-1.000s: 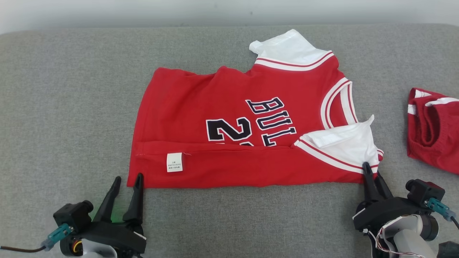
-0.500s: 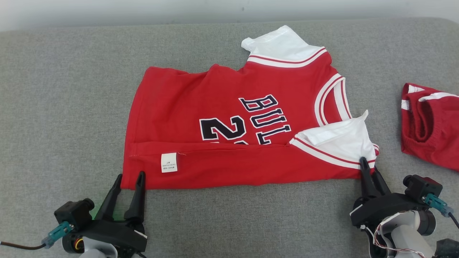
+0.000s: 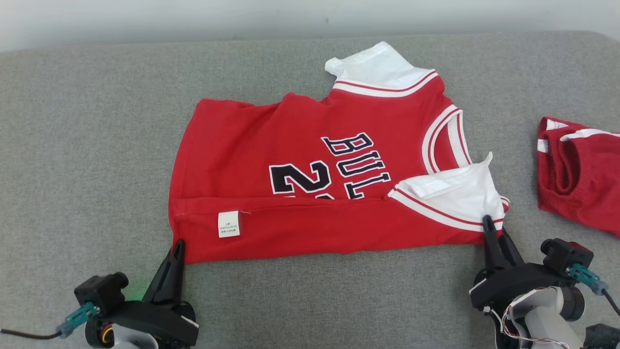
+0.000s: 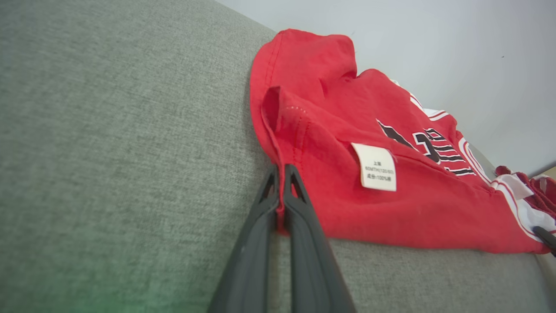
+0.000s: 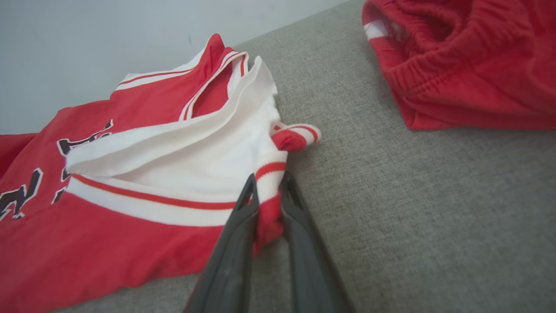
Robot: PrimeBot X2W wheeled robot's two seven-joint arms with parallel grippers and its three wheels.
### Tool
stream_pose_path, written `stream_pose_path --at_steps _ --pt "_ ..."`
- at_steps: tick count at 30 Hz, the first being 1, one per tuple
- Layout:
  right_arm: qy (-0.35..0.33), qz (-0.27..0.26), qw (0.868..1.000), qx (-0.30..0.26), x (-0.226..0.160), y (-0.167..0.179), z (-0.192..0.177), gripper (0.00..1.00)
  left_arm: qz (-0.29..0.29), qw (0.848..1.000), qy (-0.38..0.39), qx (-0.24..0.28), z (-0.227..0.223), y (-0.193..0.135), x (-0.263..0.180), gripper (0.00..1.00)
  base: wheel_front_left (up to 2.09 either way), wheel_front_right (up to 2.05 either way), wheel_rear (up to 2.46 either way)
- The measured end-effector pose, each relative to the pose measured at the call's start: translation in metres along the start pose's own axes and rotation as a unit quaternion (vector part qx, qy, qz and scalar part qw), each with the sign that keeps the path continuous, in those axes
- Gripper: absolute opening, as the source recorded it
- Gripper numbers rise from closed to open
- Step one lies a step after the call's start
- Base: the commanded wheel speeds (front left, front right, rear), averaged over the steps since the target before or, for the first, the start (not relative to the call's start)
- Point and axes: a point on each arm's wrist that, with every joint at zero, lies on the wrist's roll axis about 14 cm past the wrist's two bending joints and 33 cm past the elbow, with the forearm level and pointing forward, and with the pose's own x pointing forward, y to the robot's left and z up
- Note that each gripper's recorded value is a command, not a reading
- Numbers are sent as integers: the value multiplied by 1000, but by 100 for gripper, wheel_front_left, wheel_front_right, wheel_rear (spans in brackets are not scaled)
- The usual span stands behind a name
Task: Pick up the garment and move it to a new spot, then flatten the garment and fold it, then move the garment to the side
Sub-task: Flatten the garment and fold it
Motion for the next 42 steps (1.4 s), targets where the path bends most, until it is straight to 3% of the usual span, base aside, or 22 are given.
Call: stream_pose_path --at_steps 29,42 --pt "-2 20 1000 15 -77 15 -8 0 50 998 -5 30 4 12 -72 0 0 0 0" --pt "14 38 999 22 -88 28 -22 0 77 997 -1 32 -3 22 -86 0 0 0 0"
